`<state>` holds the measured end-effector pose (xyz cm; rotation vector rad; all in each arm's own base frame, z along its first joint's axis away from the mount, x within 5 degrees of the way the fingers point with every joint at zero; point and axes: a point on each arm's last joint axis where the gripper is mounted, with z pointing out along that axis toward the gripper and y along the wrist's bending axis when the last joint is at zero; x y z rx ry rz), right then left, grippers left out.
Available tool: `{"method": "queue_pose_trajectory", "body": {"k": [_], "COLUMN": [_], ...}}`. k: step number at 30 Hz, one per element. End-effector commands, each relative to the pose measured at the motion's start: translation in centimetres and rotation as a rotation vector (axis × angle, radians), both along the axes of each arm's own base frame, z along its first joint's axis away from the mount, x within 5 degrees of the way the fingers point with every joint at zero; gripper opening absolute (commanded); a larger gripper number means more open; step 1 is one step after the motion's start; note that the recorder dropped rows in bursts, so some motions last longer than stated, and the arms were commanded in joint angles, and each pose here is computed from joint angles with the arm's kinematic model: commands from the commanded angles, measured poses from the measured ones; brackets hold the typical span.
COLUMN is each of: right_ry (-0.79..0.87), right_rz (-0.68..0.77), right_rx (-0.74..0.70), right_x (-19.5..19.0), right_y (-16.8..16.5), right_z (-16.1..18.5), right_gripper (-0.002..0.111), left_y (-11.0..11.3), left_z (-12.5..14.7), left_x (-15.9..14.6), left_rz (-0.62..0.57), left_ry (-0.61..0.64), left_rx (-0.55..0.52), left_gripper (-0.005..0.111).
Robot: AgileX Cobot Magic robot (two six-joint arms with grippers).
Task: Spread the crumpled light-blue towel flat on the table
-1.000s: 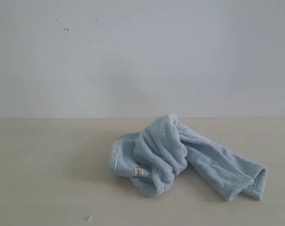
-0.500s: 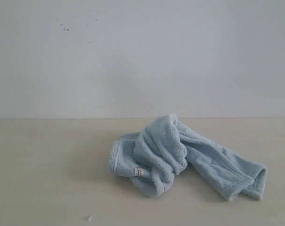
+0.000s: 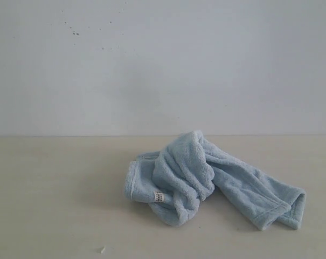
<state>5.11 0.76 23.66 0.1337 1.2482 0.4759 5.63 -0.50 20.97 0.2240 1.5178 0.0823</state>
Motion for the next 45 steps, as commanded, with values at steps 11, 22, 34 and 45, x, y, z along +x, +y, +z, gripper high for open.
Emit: {"method": "queue_pose_trajectory", "body": {"k": [11, 22, 34, 45], "right_ry": [0.803, 1.196, 1.418, 1.407], "right_rz": [0.071, 0.25, 0.367, 0.449], "right_rx": [-0.466, -0.713, -0.817, -0.786], "right_x": [18.0, 31.3, 32.5, 32.8], "right_y": [3.9, 6.5, 3.1, 3.8], "right_z": [1.6, -3.7, -8.4, -10.4], "right_gripper": [0.035, 0.054, 0.054, 0.054], "left_y": [0.0, 0.0, 0.0, 0.0], "left_z": [-0.1, -0.1, -0.1, -0.1], "left_x": [0.0, 0.0, 0.0, 0.0], "left_rz": [0.001, 0.001, 0.001, 0.001], "left_ry": [0.002, 0.002, 0.002, 0.002], "left_rx": [-0.002, -0.002, -0.002, -0.002], "left_gripper": [0.004, 0.004, 0.004, 0.004]}}
